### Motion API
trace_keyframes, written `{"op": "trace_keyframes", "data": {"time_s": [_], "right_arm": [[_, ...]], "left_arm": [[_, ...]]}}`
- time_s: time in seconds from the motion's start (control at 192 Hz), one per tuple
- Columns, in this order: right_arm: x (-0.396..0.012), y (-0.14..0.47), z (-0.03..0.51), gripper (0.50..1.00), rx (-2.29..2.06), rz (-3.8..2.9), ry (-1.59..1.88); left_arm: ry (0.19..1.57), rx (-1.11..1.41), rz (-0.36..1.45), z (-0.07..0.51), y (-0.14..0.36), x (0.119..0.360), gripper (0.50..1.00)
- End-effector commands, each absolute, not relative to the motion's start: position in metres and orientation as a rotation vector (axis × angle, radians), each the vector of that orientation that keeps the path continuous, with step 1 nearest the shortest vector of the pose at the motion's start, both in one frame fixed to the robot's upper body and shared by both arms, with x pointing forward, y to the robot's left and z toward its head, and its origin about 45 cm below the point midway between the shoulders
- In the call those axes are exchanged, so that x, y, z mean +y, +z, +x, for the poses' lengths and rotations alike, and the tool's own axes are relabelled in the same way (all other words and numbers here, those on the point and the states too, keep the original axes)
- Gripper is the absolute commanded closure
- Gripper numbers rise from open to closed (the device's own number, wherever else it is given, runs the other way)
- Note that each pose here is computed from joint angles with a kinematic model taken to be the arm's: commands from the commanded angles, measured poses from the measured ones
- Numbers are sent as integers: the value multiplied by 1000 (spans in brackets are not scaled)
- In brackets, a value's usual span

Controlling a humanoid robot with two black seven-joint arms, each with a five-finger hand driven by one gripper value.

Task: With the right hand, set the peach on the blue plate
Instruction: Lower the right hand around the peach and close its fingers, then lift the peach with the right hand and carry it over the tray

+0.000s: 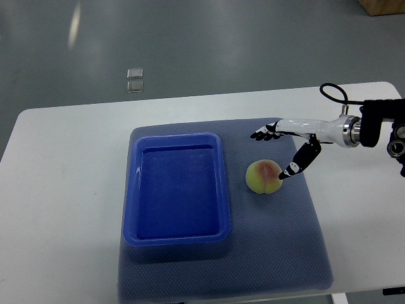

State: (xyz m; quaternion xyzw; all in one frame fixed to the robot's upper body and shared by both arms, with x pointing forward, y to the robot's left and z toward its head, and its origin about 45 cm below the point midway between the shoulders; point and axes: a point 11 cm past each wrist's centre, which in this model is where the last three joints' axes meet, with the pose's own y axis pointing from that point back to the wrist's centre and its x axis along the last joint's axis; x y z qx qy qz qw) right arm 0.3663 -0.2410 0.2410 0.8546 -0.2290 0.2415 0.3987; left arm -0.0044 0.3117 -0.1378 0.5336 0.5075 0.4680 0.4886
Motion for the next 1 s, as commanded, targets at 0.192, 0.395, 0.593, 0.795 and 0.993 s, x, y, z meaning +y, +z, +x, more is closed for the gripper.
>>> {"op": "trace_keyframes", "data": {"time_s": [0.192,0.395,0.593,0.795,0.993], "right_arm": [[-231,204,363,574,-575,2148,645],[-228,184,356,576,-577,2147,628],[-224,178,355,593,-592,2151,627],[-225,167,350,836,-577,2137,641],[-234,179,357,989,-595,2116,676]], "left_arm": [[1142,1234,1298,-4,-138,313,500],[1143,1233,1299,-4,-138,313,500],[1142,1233,1301,-4,-138,313,500],[1140,1235,1301,-5,-138,313,500],[1134,1235,1297,-5,-138,311,500]]}}
